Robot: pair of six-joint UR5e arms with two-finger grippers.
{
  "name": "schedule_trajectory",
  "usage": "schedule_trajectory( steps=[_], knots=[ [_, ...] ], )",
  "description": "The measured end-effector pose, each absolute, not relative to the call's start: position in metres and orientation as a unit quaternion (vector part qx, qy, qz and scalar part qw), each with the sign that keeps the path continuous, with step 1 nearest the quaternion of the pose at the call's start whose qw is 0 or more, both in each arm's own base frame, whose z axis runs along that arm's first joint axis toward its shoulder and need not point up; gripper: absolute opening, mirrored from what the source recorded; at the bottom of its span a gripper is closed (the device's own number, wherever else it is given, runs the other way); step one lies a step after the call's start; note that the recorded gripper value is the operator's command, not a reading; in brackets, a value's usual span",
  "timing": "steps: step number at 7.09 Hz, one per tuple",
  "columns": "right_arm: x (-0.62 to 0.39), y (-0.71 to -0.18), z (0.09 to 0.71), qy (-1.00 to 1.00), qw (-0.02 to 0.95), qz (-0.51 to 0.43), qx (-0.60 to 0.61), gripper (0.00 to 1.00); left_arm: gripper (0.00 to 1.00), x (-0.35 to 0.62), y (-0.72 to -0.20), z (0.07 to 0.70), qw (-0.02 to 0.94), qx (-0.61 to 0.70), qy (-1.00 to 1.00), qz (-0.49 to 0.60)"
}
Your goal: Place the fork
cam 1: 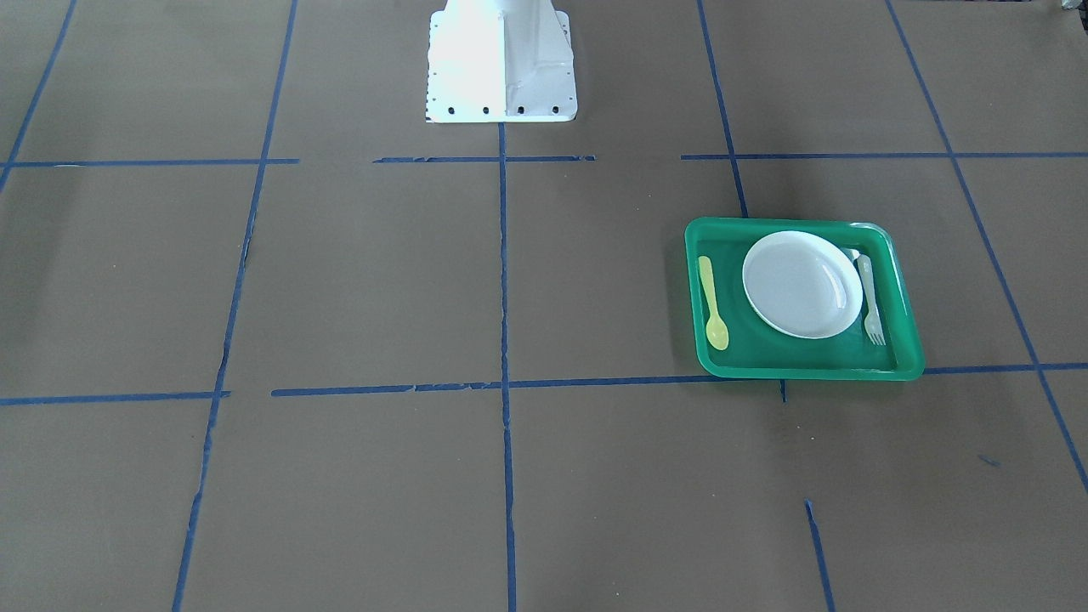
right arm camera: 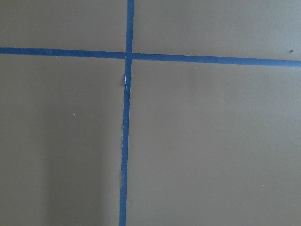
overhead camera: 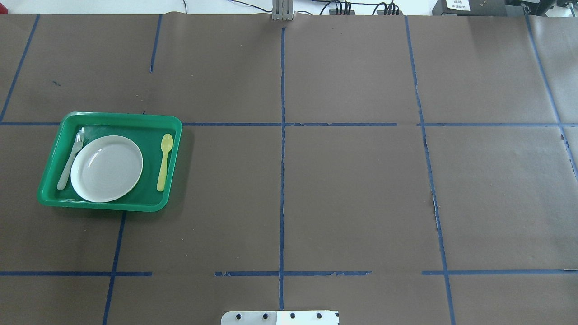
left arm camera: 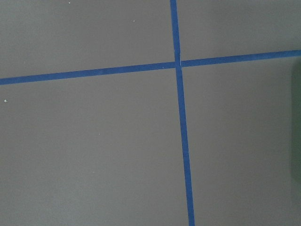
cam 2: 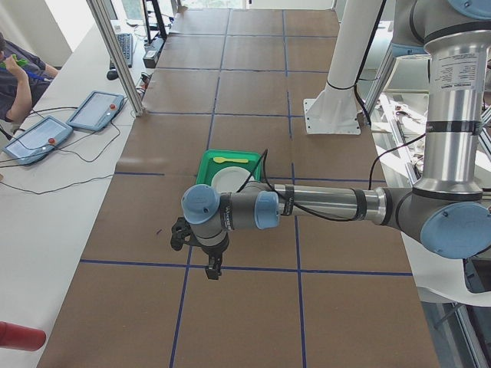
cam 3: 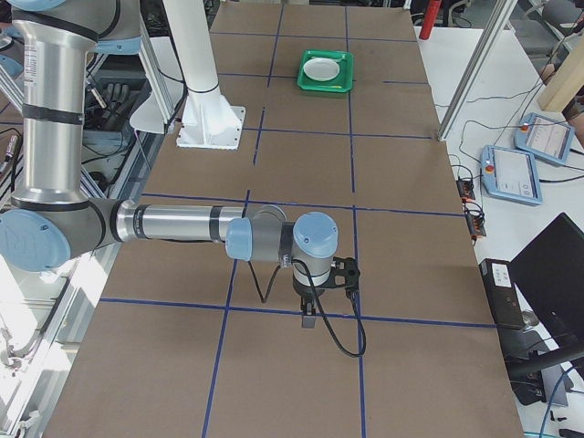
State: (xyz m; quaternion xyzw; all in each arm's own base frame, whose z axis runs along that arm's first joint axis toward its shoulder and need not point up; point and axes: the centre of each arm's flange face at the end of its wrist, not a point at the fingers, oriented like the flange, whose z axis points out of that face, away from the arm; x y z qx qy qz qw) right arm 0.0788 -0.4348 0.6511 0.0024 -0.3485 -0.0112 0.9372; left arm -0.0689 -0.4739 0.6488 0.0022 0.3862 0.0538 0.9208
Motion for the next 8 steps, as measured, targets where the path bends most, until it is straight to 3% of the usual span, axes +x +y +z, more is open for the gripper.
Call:
schedule_trajectory(
  steps=[8],
  knots=[
    [0.0787, -0.4348, 0.6511, -0.349, 0.937, -0.011, 0.002, 1.00, 1.00, -0.0785, -0.4730, 0.6480, 0.921, 0.009, 0.387, 0.049]
  ],
)
